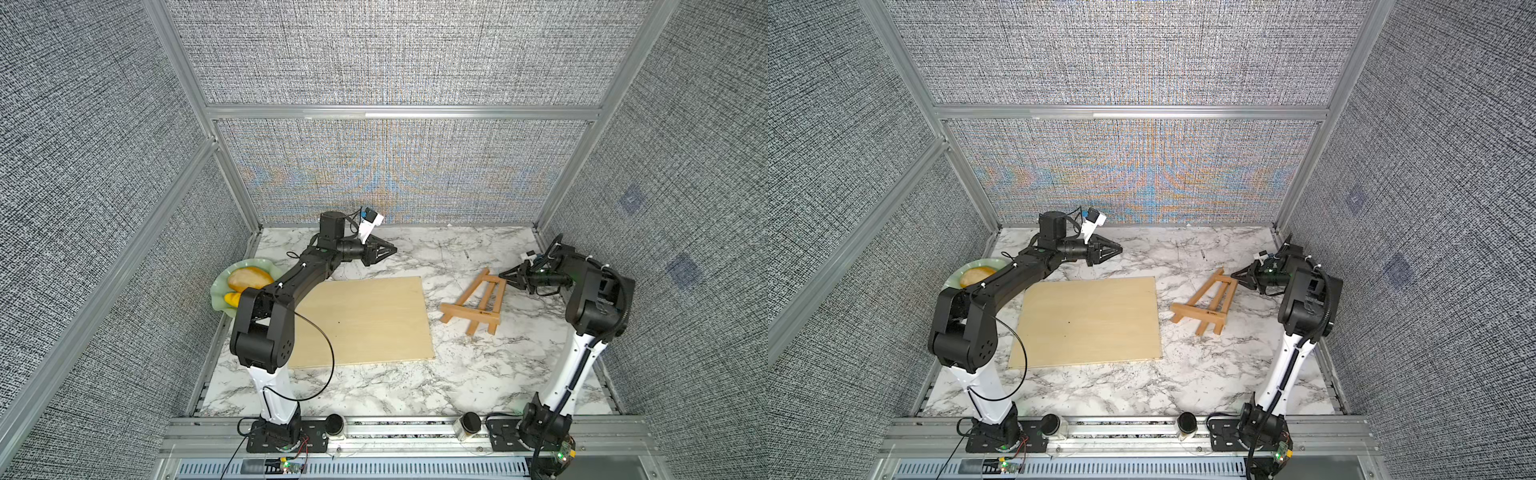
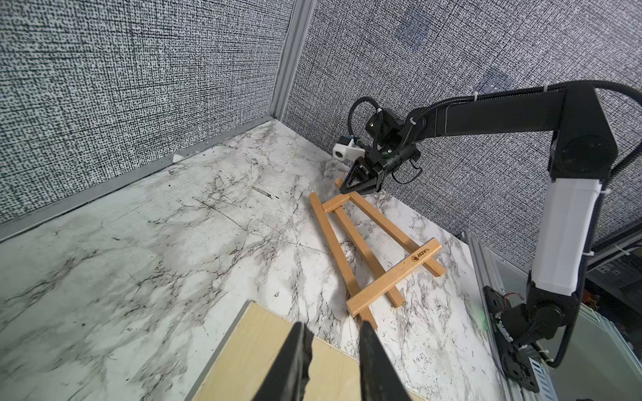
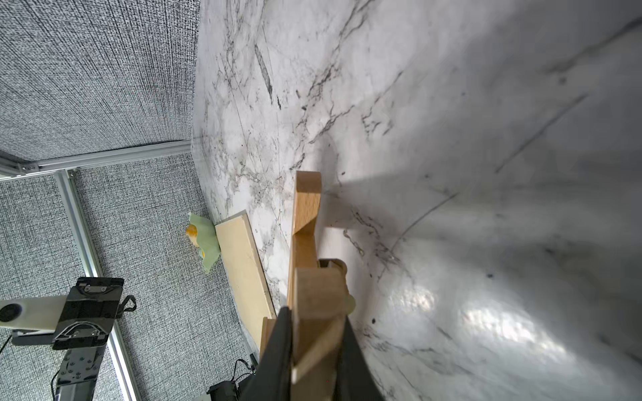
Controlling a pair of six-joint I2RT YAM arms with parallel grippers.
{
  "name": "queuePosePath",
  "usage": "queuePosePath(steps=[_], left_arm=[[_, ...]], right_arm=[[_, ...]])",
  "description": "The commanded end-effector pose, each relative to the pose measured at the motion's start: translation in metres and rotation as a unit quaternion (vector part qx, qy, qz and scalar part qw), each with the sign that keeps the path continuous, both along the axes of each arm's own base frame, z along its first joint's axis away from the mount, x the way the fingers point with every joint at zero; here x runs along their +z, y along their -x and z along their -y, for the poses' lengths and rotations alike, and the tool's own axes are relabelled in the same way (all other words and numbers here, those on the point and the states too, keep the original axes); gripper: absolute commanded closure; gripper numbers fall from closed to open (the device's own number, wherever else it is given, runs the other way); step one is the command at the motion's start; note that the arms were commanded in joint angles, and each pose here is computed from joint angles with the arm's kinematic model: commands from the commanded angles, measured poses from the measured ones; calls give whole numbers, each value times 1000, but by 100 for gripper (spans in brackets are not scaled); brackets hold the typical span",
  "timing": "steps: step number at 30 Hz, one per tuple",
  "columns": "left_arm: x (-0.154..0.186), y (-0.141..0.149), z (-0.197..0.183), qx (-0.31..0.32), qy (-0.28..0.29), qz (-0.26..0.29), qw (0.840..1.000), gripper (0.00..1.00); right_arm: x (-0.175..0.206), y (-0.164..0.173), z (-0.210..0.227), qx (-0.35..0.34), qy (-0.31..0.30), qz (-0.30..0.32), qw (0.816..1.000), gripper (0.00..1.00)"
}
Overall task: Disassemble the easel
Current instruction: Place the easel at the center of the board.
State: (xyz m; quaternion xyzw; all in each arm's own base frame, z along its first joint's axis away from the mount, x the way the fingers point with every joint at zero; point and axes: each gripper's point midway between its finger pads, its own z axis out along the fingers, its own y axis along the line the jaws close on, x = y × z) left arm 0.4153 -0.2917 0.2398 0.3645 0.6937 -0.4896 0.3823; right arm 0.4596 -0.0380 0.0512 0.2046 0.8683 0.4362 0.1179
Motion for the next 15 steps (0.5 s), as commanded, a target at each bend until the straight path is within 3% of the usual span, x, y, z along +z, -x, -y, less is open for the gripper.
queuePosePath(steps=[1,4,9,15], left_arm=[[4,2,0,-3,0,4,1000,71],[3,2,0,-2,-2,5,1000,71],[3,3,0,-2,-2,4,1000,71],[4,2,-1,-2,-2,6,1000,71]], right_arm=[[-17,-10,24,17,107,34,994,86],[-20,-9,27,13,113,26,993,84],[-22,-8,31,7,118,20,993,67],[-22,-9,35,0,127,18,992,65]])
